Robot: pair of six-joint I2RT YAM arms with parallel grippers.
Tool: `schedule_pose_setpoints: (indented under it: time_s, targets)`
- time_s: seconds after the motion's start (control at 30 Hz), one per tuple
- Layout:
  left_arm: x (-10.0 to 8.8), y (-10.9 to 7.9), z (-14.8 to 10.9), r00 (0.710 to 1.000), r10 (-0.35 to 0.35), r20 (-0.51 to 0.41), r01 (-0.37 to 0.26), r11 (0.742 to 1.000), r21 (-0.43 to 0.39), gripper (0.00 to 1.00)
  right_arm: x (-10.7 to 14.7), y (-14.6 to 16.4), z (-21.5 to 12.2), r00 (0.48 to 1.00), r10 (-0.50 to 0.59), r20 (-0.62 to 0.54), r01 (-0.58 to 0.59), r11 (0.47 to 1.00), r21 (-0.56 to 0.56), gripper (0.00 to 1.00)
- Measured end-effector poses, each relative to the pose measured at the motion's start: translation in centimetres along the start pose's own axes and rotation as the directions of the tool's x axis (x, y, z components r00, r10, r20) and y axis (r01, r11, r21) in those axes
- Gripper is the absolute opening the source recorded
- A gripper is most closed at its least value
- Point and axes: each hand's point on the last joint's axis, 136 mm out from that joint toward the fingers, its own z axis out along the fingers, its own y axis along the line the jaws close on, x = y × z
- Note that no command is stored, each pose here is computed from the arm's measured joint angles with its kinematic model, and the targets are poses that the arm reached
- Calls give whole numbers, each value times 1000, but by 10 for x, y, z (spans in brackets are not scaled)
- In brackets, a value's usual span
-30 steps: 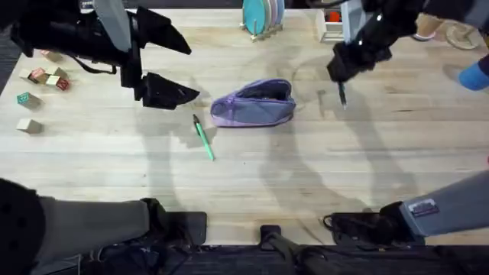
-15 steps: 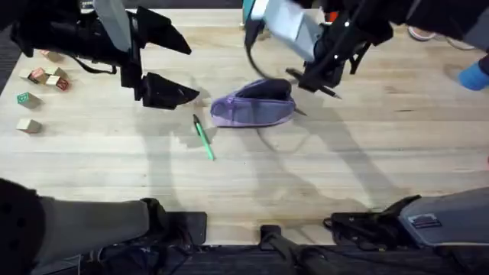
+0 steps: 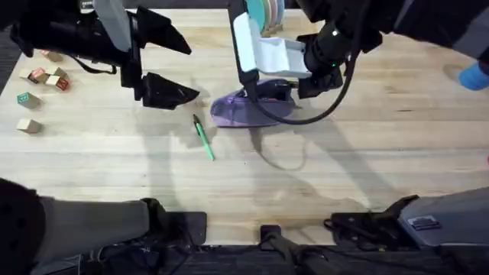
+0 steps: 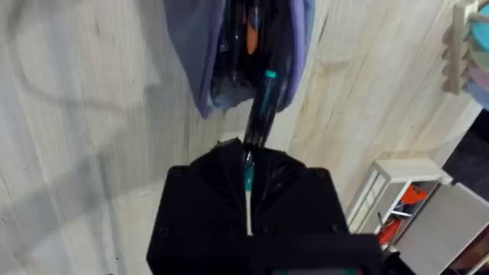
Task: Unzip the bag, pick up the pens from the table one at a time and place them inside, then zip the bag closed.
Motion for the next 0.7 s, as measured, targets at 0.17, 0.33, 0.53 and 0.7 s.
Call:
schedule_pose_setpoints:
  time_s: [0.17, 0.33, 0.53, 0.7]
  targets:
    - [0, 0, 0, 1000, 0, 0, 0, 1000, 0, 995, -12, 5, -1, 998, -32, 45, 33, 999, -16, 32]
    - [0, 0, 0, 1000, 0, 0, 0, 1000, 0, 995, -29, 12, -2, 991, -65, 117, 71, 997, -41, 32]
    - [0, 0, 0, 1000, 0, 0, 0, 1000, 0, 995, -42, 18, 13, 985, -105, 136, 116, 990, -79, 32]
    - [0, 0, 0, 1000, 0, 0, 0, 1000, 0, 995, -59, 7, 32, 980, -132, 151, 140, 989, -50, 31]
